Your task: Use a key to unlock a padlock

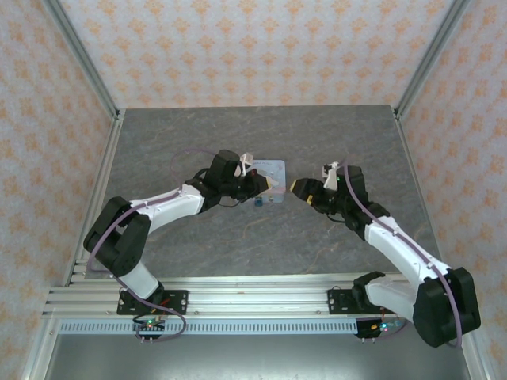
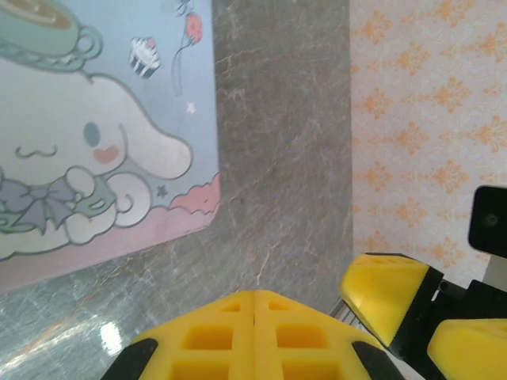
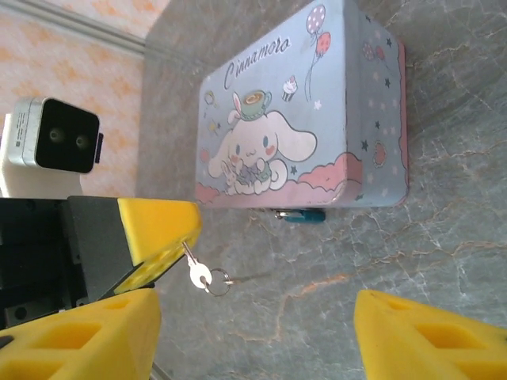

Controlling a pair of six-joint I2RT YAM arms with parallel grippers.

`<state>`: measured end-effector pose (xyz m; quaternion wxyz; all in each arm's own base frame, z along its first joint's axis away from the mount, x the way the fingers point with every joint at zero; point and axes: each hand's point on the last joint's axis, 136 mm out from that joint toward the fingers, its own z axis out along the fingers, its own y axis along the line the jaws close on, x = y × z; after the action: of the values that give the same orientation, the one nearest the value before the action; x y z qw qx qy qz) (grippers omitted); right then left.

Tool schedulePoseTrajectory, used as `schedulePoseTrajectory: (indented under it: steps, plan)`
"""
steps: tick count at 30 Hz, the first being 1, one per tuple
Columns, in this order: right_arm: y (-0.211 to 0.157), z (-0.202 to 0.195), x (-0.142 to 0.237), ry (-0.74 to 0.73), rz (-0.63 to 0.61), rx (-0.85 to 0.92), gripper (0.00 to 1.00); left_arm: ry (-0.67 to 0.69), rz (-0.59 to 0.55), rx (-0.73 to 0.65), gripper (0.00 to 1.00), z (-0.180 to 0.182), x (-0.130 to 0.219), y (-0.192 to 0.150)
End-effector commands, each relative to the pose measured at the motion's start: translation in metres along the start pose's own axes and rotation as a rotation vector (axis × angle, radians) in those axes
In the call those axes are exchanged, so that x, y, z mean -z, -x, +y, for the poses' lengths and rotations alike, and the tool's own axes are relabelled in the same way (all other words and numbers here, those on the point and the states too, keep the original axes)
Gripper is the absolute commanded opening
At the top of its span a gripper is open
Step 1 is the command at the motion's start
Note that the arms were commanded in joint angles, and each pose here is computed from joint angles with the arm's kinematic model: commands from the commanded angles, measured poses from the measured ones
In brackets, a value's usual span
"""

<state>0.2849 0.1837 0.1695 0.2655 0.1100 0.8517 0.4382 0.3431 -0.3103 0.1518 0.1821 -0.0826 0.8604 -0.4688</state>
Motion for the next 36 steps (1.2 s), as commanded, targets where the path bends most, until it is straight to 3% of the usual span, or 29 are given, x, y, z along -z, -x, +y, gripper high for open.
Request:
schedulePoseTrajectory:
  steps: [1, 4, 8, 13, 21, 29, 36]
  plan:
    - [0.018, 0.024, -0.001, 0.125, -0.072, -0.068, 0.66, -0.068, -0.107, -0.081, 0.00, -0.040, 0.018, 0.023]
    - [0.037, 0.037, -0.004, 0.210, -0.148, -0.124, 0.67, -0.094, -0.163, -0.094, 0.00, -0.049, 0.022, 0.034]
    - [0.059, 0.053, -0.006, 0.287, -0.211, -0.170, 0.77, -0.136, -0.233, -0.090, 0.00, -0.058, 0.025, 0.047]
    - [0.074, 0.067, -0.011, 0.349, -0.237, -0.205, 0.78, -0.174, -0.314, -0.070, 0.00, -0.066, 0.030, 0.061]
    - [0.081, 0.088, -0.019, 0.463, -0.262, -0.211, 0.66, -0.227, -0.431, -0.037, 0.00, -0.077, 0.042, 0.080]
    - [0.080, 0.112, -0.030, 0.534, -0.254, -0.170, 0.51, -0.253, -0.475, 0.007, 0.00, -0.078, 0.046, 0.087]
    - [0.081, 0.120, -0.039, 0.558, -0.235, -0.173, 0.45, -0.281, -0.492, 0.030, 0.00, -0.079, 0.049, 0.088]
